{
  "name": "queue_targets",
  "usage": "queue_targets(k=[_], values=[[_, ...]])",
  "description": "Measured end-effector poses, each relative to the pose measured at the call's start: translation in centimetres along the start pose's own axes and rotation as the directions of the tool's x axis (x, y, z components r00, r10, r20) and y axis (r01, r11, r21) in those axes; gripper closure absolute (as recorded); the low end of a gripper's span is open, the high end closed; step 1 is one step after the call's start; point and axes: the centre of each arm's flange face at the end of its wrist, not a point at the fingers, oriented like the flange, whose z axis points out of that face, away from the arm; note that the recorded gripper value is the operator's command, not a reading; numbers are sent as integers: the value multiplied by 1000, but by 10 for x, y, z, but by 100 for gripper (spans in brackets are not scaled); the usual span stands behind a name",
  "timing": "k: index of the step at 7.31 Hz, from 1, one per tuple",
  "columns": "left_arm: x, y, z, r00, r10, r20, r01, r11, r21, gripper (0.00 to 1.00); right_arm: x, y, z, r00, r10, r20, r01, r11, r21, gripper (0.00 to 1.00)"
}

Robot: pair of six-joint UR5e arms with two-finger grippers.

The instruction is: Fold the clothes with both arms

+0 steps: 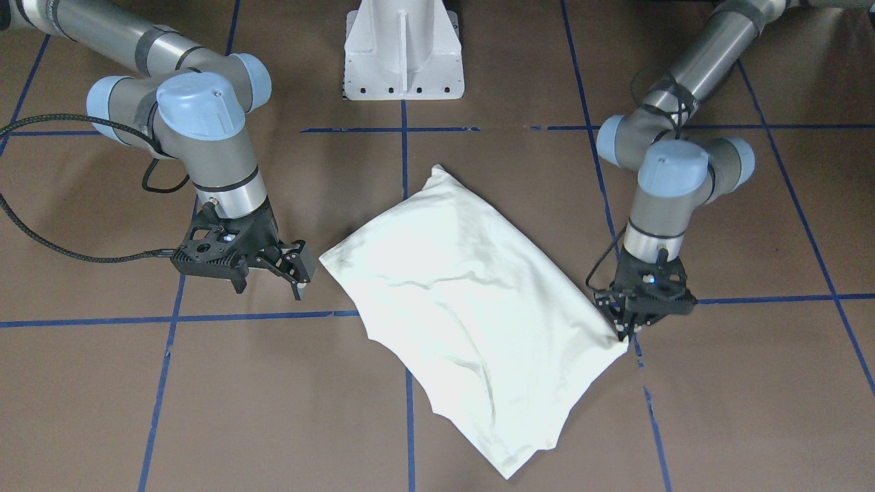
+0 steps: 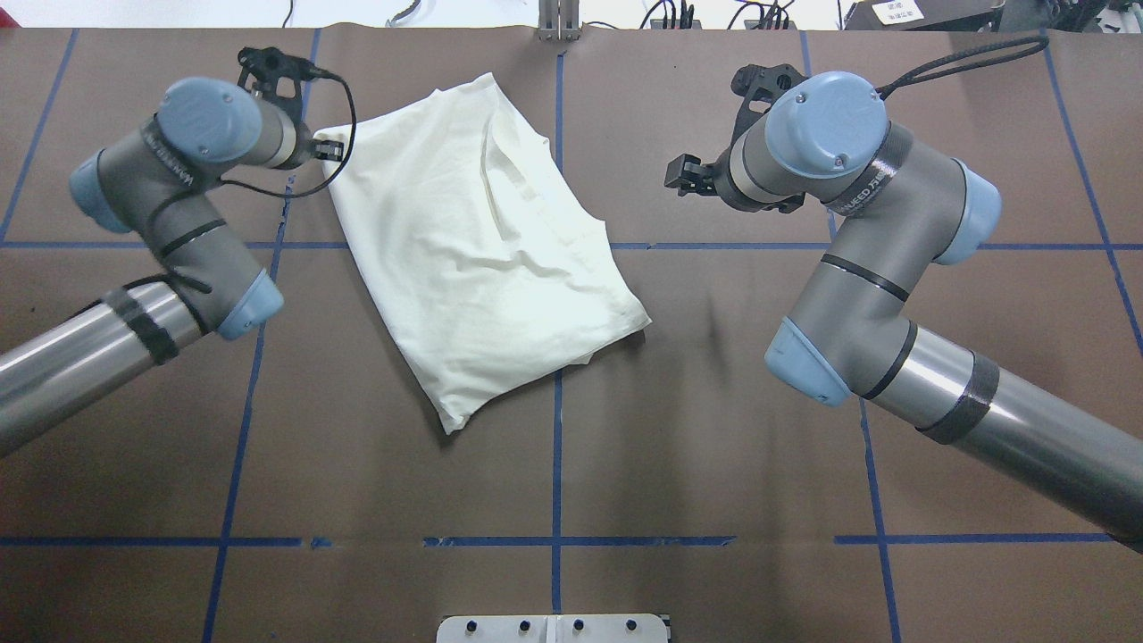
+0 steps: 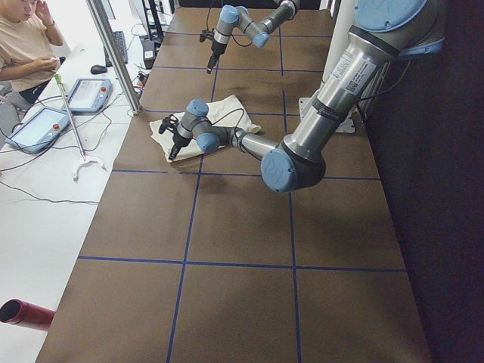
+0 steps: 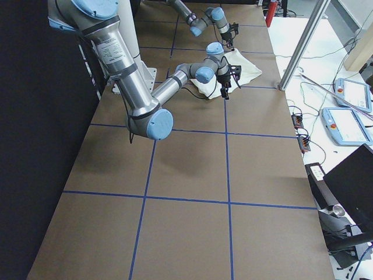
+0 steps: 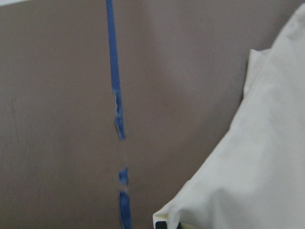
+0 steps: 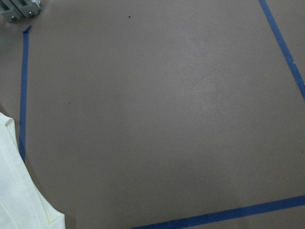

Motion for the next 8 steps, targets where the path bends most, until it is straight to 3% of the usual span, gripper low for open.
queue_targets(k=[1, 4, 6, 7, 8], values=[[1, -28, 14, 1000, 9, 20, -10, 1000, 25, 2, -2, 0, -4, 1000, 1, 7, -1, 1000, 2, 0], [-16, -60, 11, 998, 63, 1, -63, 996, 69, 0, -22, 6, -10, 999, 6, 33, -6, 1000, -3, 5], [-38, -66, -14, 992, 67, -109, -63, 997, 39, 0, -60, 9, -9, 997, 63, 52, -63, 998, -13, 17], [-47, -59, -27, 987, 72, -145, -67, 997, 39, 0, -92, 13, 1, 995, 88, 48, -88, 996, -10, 19], [-52, -54, -34, 984, 75, -162, -70, 997, 42, 0, -120, 20, 14, 994, 98, 42, -98, 995, 3, 28]])
